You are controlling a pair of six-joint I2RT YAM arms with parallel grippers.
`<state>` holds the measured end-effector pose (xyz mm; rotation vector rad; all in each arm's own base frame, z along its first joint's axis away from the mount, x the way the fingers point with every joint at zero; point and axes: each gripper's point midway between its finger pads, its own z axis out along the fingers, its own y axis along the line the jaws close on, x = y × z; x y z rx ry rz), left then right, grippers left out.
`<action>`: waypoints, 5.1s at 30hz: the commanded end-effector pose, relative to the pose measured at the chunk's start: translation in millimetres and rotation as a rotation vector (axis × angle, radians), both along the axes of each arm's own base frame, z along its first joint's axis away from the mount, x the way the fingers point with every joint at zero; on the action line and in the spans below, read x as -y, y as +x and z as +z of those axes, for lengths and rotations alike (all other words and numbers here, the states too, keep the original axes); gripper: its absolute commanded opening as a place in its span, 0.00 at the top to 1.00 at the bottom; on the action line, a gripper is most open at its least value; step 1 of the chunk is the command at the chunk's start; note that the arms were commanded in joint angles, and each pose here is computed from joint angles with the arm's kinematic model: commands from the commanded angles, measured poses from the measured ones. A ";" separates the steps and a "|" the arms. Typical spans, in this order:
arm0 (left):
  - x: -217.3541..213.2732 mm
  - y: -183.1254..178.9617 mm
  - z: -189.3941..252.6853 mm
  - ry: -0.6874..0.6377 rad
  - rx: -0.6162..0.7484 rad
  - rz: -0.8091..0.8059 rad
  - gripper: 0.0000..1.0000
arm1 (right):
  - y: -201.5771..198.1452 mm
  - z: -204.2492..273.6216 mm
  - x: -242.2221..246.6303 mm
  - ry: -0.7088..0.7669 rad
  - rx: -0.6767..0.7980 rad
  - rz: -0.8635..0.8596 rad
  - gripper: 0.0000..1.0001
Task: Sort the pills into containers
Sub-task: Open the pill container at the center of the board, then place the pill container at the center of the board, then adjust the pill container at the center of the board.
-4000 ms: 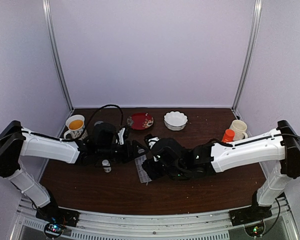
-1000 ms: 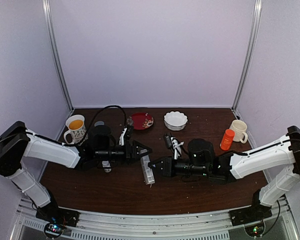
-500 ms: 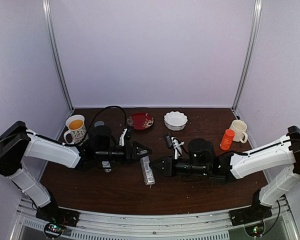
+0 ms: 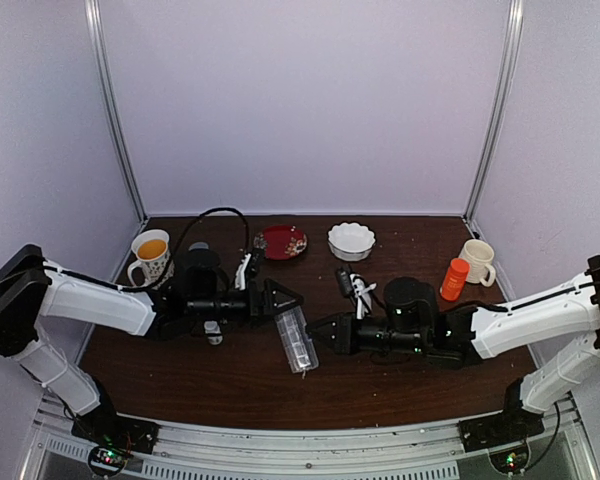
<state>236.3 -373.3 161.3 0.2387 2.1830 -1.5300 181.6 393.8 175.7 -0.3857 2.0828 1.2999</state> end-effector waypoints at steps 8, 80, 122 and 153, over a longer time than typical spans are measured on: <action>-16.6 8.2 0.4 0.128 0.083 0.055 0.13 | 14.5 -2.6 25.4 -0.063 0.034 -0.107 1.00; -25.0 23.4 -85.6 0.515 0.083 0.001 0.65 | 33.9 -72.9 36.6 -0.239 -0.153 -0.120 0.30; -36.0 24.1 -132.3 0.723 0.058 -0.065 0.56 | 25.6 -94.6 65.2 -0.600 -0.046 -0.239 0.67; -16.2 6.7 -136.2 0.701 0.051 -0.150 0.57 | 51.4 -136.2 107.7 -1.010 -0.028 -0.346 0.47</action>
